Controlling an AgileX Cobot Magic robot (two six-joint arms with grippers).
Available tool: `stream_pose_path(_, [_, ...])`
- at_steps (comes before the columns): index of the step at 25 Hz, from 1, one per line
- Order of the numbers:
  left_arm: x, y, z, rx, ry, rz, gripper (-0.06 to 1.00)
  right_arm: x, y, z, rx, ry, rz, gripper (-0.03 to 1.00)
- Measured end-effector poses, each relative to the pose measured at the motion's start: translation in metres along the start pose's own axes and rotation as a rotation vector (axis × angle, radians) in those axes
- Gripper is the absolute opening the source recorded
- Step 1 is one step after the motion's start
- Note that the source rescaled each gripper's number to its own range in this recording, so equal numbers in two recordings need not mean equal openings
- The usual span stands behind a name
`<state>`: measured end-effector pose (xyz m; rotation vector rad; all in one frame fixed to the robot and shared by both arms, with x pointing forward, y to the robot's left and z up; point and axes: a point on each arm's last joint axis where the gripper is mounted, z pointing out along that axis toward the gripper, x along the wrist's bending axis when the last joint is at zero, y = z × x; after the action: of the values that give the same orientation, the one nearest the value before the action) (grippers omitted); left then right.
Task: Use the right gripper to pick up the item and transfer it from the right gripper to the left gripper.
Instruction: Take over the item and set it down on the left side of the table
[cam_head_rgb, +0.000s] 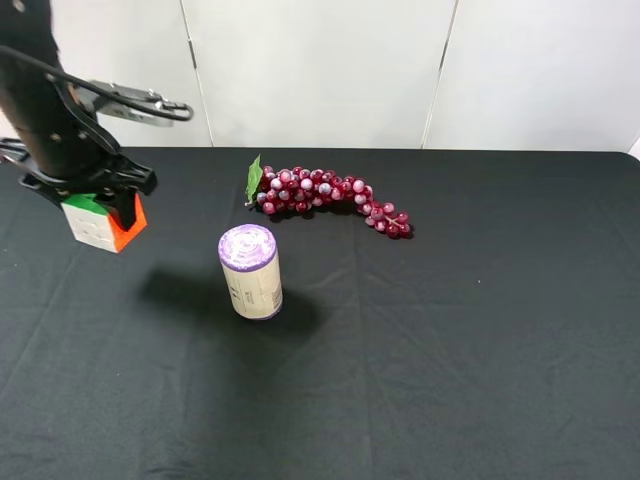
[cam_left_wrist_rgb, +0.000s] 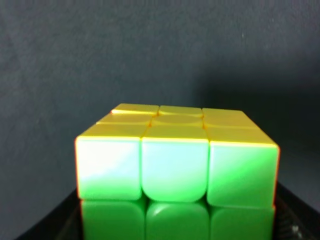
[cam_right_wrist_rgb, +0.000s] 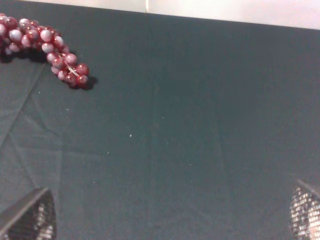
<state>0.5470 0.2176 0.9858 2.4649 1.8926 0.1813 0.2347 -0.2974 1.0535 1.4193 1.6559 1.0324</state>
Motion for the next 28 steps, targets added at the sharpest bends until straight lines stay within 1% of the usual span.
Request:
stream_pose_path(5, [-0.003, 0.01, 0.025, 0.004, -0.004, 0.006, 0.0, 0.0, 0.0, 0.0, 0.0, 0.001, 0.001, 1.0])
stream_pose_path(10, [-0.005, 0.014, 0.048, 0.045, -0.004, 0.011, 0.0, 0.0, 0.0, 0.0, 0.0, 0.002, 0.001, 1.0])
stream_pose_path(13, [-0.005, 0.016, 0.054, 0.041, -0.006, 0.012, 0.0, 0.0, 0.0, 0.0, 0.0, 0.003, 0.002, 1.0])
stream_pose_path(23, [-0.006, 0.021, 0.054, -0.01, -0.01, 0.012, 0.01, 0.0, 0.0, 0.0, 0.0, 0.003, 0.002, 1.0])
stream_pose_path(24, [-0.005, 0.021, 0.054, -0.012, -0.009, 0.013, 0.1, 0.0, 0.0, 0.0, 0.0, 0.003, 0.002, 1.0])
stream_pose_path(26, [-0.005, 0.023, 0.054, -0.032, 0.002, 0.024, 0.58, 0.0, 0.0, 0.0, 0.0, 0.003, 0.002, 1.0])
stream_pose_path(27, [-0.005, 0.023, 0.054, -0.032, 0.002, 0.024, 0.58, 0.0, 0.0, 0.0, 0.0, 0.003, 0.002, 1.0])
stream_pose_path(28, [-0.004, 0.023, 0.054, -0.036, 0.009, 0.031, 0.74, 0.0, 0.0, 0.0, 0.0, 0.003, 0.002, 1.0])
